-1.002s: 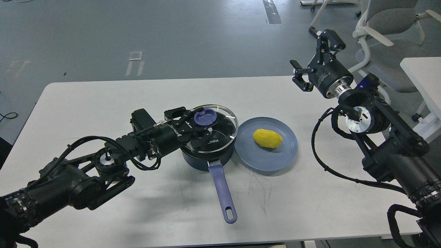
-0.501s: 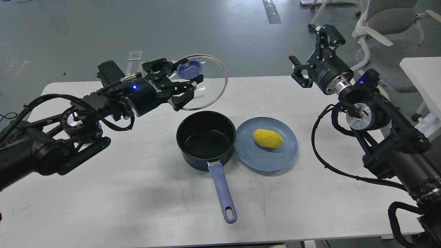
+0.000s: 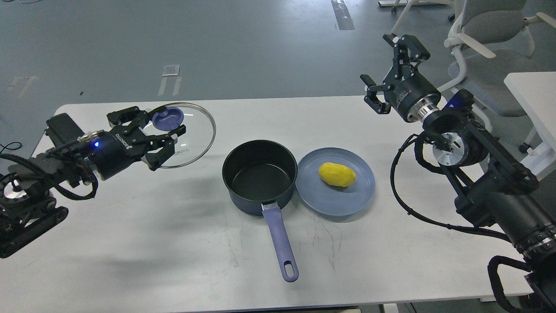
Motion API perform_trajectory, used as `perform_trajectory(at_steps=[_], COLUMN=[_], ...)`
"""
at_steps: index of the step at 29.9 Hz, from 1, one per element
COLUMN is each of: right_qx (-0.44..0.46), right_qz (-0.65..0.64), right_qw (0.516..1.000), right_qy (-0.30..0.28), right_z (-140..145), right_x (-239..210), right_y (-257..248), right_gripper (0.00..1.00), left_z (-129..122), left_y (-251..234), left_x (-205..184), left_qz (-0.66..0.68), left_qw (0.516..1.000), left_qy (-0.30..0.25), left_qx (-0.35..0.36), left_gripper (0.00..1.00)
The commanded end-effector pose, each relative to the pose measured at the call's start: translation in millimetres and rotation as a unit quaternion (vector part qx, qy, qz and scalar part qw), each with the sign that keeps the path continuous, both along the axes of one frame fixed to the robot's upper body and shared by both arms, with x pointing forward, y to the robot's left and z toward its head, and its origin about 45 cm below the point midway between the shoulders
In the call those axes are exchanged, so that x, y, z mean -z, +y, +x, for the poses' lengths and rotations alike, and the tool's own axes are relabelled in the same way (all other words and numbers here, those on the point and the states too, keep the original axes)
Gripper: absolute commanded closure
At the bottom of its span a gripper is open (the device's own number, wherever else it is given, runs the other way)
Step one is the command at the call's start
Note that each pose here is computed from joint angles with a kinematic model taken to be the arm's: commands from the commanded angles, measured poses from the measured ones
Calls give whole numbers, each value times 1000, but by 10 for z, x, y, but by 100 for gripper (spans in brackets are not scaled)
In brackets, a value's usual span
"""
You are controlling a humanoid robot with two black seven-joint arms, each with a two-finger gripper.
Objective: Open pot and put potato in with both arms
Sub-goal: 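Lift the glass lid off the pot with the left gripper, then lower the lid onto the table beside the pot, left gripper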
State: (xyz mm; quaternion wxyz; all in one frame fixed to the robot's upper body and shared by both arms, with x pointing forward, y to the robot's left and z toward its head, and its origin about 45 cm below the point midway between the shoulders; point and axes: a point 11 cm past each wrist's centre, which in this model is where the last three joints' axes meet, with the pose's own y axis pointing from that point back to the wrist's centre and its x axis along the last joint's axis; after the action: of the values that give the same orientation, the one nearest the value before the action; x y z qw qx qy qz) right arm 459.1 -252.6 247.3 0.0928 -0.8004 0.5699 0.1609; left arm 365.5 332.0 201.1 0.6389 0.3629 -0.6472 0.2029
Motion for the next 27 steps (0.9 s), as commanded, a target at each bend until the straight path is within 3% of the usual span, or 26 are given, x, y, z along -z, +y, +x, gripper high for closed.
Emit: perform_trajectory(at_steps=[1, 12, 19, 22, 24, 27], right_qx=[2, 3, 6, 6, 6, 6], right_qz=[-1, -3, -7, -7, -7, -7], right_qw=[1000, 1000, 1000, 1000, 1000, 1000], right_qy=[-2, -2, -1, -1, -1, -1], right_z=[6, 3, 3, 0, 0, 0], right_x=[-19, -20, -21, -15, -15, -14], right_y=[-16, -36, -71, -80, -80, -73], right_gripper=[0, 0, 0, 0, 0, 0], left_z=[-114, -403, -359, -352, -358, -361], left_y=[158, 309, 321, 321, 322, 321], left_x=[215, 848, 971, 964, 970, 973], left_qz=[10, 10, -5, -6, -6, -6], left_qw=[999, 994, 991, 991, 990, 990], left_qy=[26, 95, 104, 103, 104, 105], left_qx=[-21, -60, -89, -90, -90, -90], left_gripper=[91, 89, 87, 77, 65, 64])
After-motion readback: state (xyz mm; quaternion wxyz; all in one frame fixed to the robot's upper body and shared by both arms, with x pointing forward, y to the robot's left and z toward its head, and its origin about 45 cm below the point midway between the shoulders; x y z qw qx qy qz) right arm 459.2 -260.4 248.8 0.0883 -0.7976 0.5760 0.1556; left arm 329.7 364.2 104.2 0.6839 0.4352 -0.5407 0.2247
